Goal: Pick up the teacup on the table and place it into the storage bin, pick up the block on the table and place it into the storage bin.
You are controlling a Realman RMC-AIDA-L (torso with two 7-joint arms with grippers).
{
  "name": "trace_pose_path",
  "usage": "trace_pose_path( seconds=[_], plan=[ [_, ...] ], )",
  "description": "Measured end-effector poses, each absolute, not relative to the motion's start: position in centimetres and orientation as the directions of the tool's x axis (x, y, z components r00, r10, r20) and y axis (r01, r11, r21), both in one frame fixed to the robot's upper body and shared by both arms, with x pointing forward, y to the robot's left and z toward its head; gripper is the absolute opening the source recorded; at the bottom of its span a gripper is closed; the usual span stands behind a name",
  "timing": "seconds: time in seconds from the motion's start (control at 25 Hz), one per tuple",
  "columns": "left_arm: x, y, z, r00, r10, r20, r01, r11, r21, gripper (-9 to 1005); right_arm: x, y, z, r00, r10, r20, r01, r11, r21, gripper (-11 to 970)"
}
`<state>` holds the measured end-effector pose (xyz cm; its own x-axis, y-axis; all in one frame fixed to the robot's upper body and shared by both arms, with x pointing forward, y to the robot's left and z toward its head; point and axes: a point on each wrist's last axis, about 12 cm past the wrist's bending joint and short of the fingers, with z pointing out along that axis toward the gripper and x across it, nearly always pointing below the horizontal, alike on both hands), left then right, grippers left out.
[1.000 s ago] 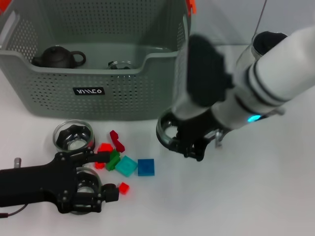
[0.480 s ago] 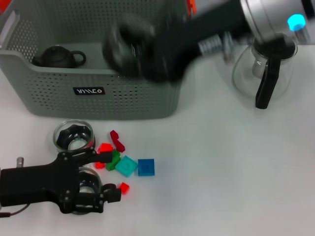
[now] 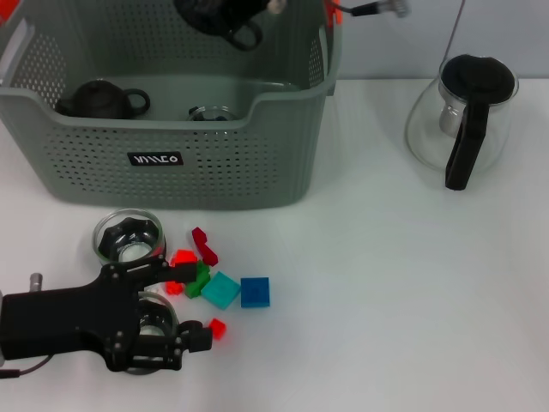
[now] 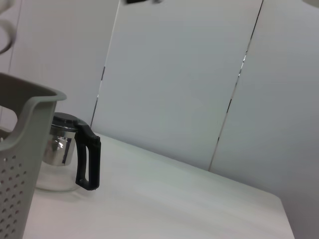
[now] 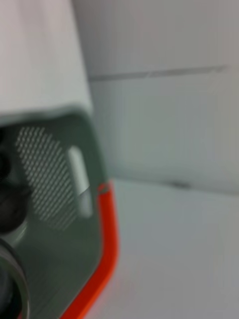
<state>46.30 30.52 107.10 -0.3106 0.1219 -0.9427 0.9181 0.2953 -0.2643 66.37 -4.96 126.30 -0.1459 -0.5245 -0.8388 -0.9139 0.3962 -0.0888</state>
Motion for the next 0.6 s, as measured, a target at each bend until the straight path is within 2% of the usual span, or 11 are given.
trace_pose_path(
  seconds=[0.24, 0.6],
  plan=[
    [46.5, 30.5, 107.3, -0.304, 0.109, -0.946, 0.918, 0.298, -0.260, 935, 68.1, -2.7, 122.9, -0.126, -0.649, -0.750, -0.874, 0.431, -0.226, 57],
    [46.7, 30.6, 107.6, -0.292, 0.094, -0.952, 0.918, 0.306, -0.251, 935, 68.4, -2.7, 119.8, -0.096, -0.711, -0.697, -0.834, 0.440, -0.333, 57]
  ],
)
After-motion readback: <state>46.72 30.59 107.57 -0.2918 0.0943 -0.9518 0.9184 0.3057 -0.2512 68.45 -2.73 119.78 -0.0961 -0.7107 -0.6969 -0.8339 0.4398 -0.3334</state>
